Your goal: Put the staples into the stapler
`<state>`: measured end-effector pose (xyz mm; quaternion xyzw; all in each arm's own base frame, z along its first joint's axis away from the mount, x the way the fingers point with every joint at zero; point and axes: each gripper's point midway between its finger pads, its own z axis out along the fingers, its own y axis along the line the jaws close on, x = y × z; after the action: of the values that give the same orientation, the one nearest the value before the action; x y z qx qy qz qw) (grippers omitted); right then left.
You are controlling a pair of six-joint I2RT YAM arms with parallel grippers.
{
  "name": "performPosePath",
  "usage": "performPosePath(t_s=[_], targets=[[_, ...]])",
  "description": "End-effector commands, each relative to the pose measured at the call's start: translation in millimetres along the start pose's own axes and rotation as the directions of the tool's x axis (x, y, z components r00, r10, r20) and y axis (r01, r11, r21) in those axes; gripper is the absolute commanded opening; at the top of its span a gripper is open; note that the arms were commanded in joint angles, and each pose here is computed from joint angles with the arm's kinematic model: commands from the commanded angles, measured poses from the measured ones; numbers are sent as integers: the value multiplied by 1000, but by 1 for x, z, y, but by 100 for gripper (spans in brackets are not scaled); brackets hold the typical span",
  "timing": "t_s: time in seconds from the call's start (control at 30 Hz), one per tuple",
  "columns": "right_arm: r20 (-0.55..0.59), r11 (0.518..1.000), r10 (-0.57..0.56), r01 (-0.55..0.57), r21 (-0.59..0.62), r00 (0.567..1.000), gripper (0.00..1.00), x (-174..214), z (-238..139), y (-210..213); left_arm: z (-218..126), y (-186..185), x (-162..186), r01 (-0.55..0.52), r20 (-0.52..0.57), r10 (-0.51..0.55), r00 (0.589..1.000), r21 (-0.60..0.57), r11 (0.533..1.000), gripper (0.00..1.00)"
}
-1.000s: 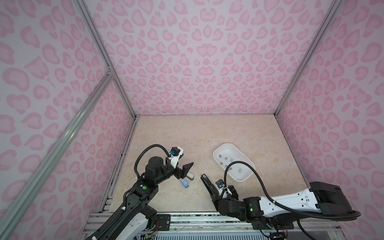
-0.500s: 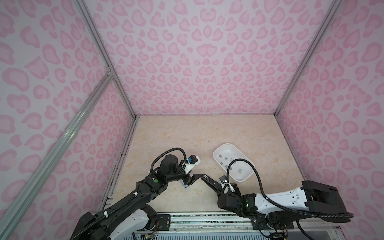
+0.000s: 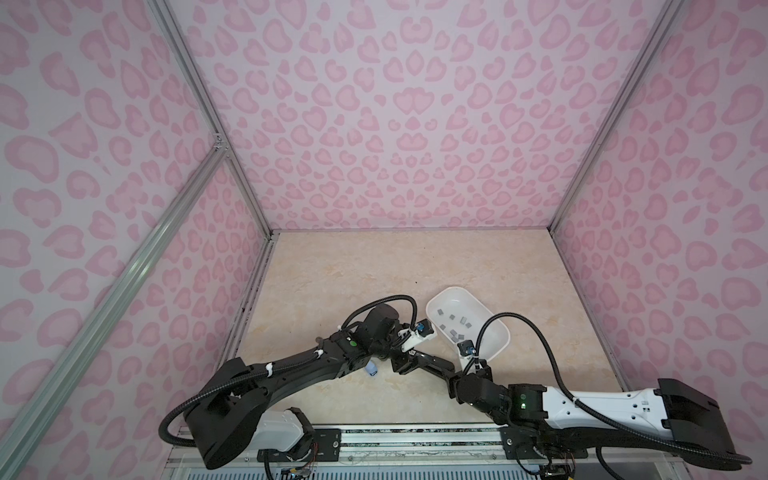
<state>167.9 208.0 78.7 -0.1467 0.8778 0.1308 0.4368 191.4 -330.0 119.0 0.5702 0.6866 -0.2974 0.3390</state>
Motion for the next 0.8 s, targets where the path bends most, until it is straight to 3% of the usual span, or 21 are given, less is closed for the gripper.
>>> performPosePath(t_s=[0.0, 0.2, 0.47, 0.77], targets=[[7, 1000, -18, 18, -6, 1000, 76, -5, -10, -5, 16, 3, 4, -50, -71, 51, 996, 13, 999, 68], [87, 997, 72, -72, -3, 994, 78, -22, -29, -30, 40, 5, 18, -59, -156, 69, 985, 65, 996, 65], [57, 973, 231, -232, -4, 971, 74, -21, -27, -62, 52, -6, 25, -76, -186, 100, 977, 136, 988, 66], [54, 966, 260, -259, -23, 964, 74, -21, -27, -65, 64, -18, 28, -84, -185, 123, 975, 209, 974, 67]])
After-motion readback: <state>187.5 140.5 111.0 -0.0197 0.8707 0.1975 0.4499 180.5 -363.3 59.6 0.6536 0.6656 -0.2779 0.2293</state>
